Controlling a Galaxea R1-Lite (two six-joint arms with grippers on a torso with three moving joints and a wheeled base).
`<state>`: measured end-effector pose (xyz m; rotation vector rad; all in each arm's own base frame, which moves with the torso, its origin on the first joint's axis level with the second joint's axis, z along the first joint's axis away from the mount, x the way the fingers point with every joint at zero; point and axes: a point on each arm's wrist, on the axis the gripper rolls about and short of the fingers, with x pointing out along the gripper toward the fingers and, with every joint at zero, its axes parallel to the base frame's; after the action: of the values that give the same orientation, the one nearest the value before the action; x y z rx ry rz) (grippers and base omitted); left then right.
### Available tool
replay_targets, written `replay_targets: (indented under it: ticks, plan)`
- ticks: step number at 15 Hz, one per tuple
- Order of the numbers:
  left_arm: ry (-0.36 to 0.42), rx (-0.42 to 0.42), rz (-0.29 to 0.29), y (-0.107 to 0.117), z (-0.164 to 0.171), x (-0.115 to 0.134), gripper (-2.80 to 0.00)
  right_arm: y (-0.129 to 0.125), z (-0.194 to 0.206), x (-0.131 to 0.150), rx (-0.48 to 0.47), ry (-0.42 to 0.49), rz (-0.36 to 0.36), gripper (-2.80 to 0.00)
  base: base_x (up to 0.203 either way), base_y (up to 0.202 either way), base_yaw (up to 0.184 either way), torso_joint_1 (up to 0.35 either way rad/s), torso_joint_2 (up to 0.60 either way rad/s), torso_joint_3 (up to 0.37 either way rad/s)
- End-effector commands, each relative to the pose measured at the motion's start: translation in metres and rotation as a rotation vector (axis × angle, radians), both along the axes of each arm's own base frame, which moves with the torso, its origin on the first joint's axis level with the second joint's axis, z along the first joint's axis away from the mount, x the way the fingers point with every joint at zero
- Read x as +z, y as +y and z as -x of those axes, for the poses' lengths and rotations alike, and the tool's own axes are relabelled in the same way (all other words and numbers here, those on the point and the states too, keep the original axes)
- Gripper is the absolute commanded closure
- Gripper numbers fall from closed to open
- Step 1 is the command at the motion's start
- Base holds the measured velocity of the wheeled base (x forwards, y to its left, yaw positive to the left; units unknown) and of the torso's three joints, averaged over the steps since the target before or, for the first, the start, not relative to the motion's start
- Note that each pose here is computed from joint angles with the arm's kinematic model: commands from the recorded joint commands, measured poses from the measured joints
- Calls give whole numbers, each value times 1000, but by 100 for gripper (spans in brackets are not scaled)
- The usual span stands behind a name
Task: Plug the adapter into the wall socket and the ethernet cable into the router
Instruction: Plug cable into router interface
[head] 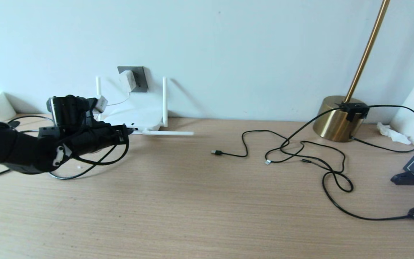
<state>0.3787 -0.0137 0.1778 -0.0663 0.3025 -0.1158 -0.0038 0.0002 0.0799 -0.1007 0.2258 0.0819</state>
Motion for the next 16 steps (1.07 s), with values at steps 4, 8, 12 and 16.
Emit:
replay_targets:
  ticks: [4,8,12,16]
  plan:
    - [3,0,1,0,0,-2,0,0,0,-1,1,2,1,-280,0,0,0,0,0,0]
    - [0,0,1,0,0,-1,0,0,0,-1,1,2,1,-280,0,0,0,0,0,0]
    - [-3,1,1,0,0,0,0,0,0,-1,0,1,1,-280,0,0,0,0,0,0]
    - [14,1,1,1,0,-4,0,0,0,-1,1,1,1,-280,0,0,0,0,0,0]
